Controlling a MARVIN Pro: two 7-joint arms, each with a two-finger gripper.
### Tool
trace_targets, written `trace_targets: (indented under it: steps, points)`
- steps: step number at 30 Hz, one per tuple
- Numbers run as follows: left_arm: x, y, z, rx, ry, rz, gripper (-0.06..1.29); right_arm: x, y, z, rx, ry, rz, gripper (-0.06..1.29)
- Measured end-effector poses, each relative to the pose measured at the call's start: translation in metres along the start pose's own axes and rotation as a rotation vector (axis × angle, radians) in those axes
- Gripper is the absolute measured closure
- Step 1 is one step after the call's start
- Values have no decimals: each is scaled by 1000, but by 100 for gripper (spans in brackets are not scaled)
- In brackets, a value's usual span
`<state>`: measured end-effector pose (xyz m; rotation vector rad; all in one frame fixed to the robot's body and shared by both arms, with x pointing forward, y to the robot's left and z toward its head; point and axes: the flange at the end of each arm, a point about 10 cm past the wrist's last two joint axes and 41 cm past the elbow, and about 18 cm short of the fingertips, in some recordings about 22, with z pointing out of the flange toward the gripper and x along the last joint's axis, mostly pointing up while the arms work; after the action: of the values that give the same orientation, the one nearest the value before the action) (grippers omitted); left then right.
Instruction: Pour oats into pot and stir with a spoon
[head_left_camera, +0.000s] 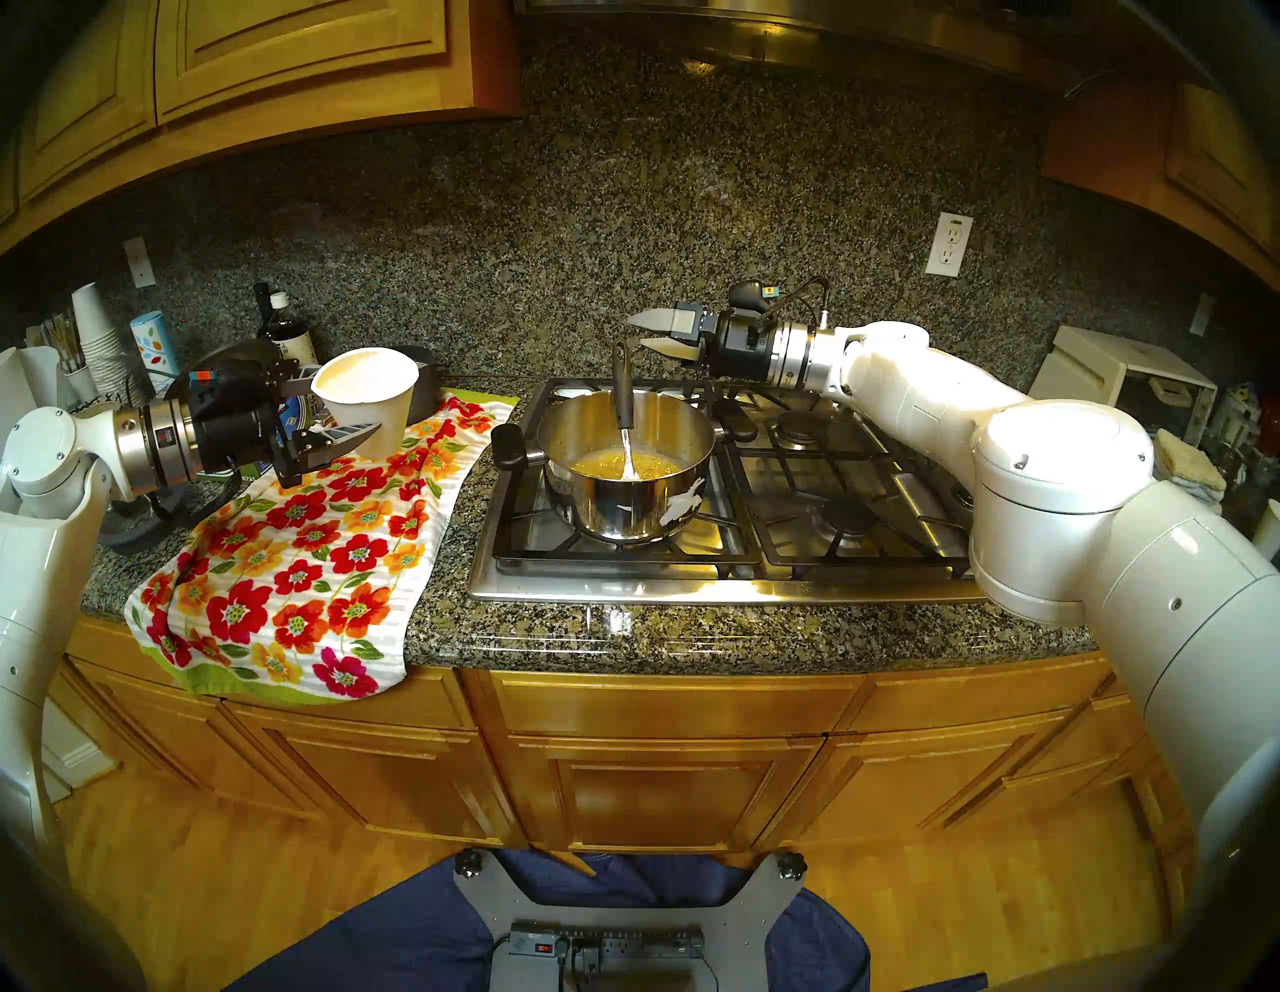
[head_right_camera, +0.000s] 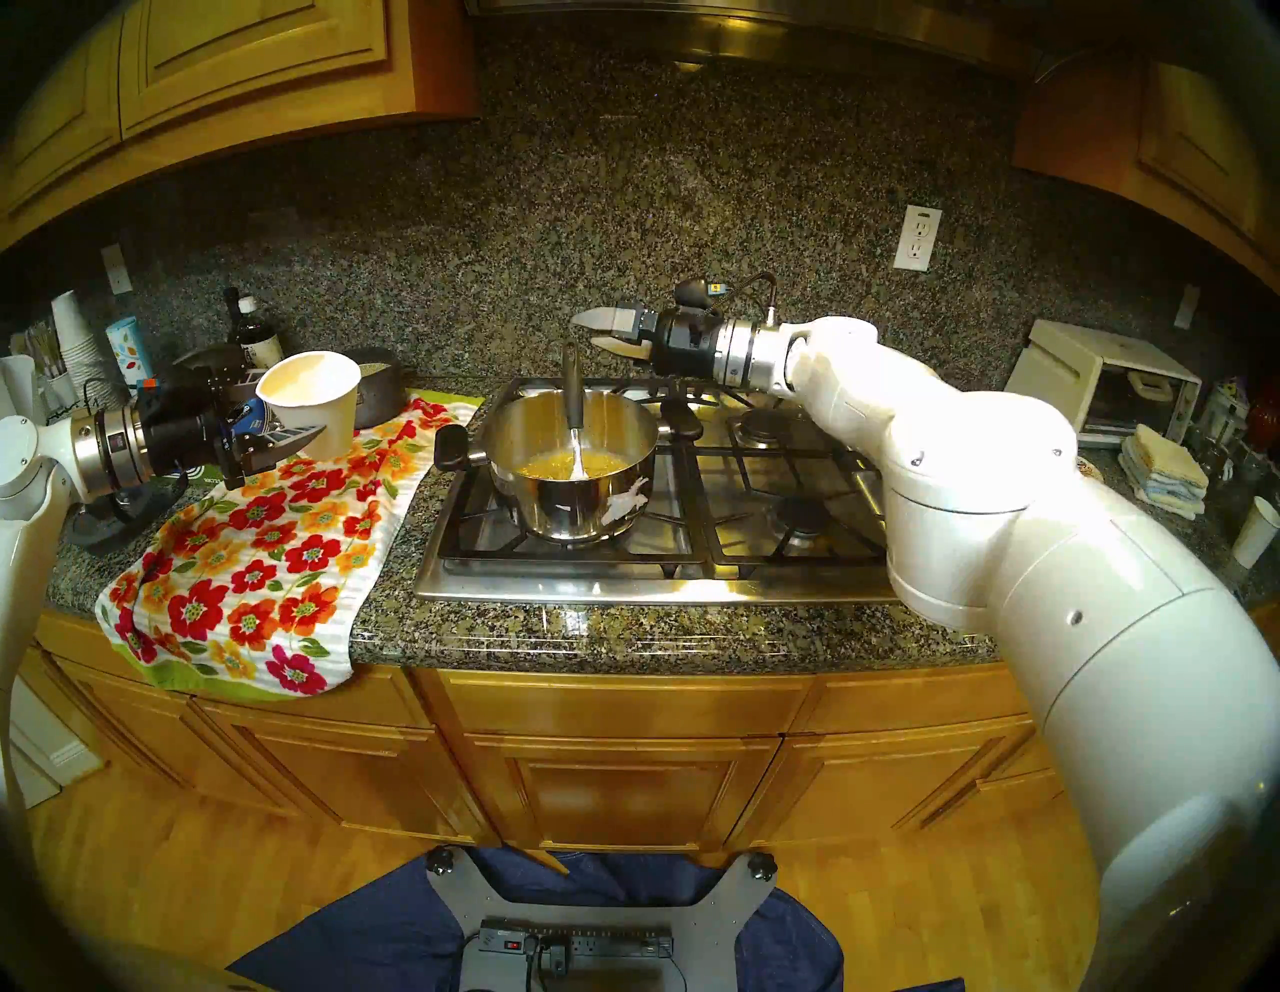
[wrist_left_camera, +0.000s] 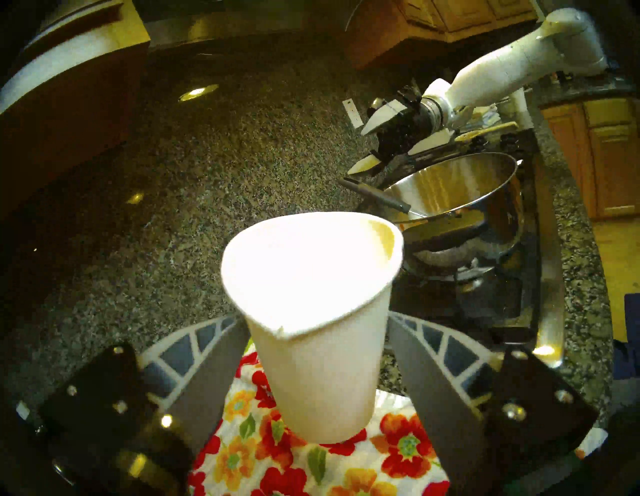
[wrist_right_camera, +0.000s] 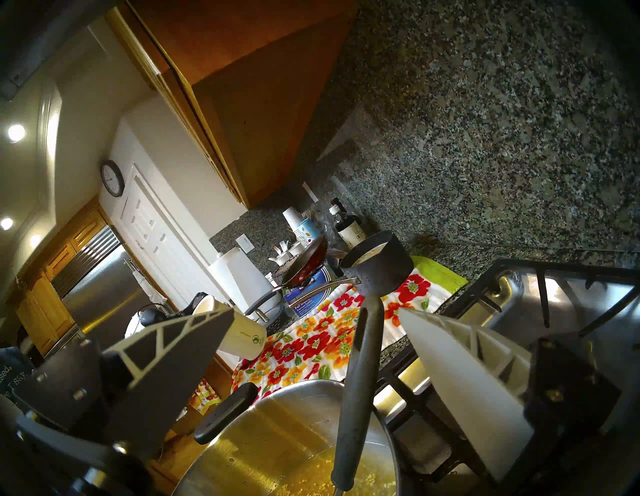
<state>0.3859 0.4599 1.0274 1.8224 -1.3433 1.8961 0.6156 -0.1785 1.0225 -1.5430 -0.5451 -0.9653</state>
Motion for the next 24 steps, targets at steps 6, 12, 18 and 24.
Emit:
trace_targets:
  steps: [6, 12, 18, 24]
  points:
    - [-30, 3, -11, 6, 24, -60, 34, 0, 0, 0, 0, 0, 0, 0]
    - [-53, 7, -16, 11, 39, -98, 31, 0, 0, 0, 0, 0, 0, 0]
    - [-73, 10, -19, 14, 53, -130, 31, 0, 0, 0, 0, 0, 0, 0]
    - [-90, 12, -19, 15, 66, -162, 30, 0, 0, 0, 0, 0, 0, 0]
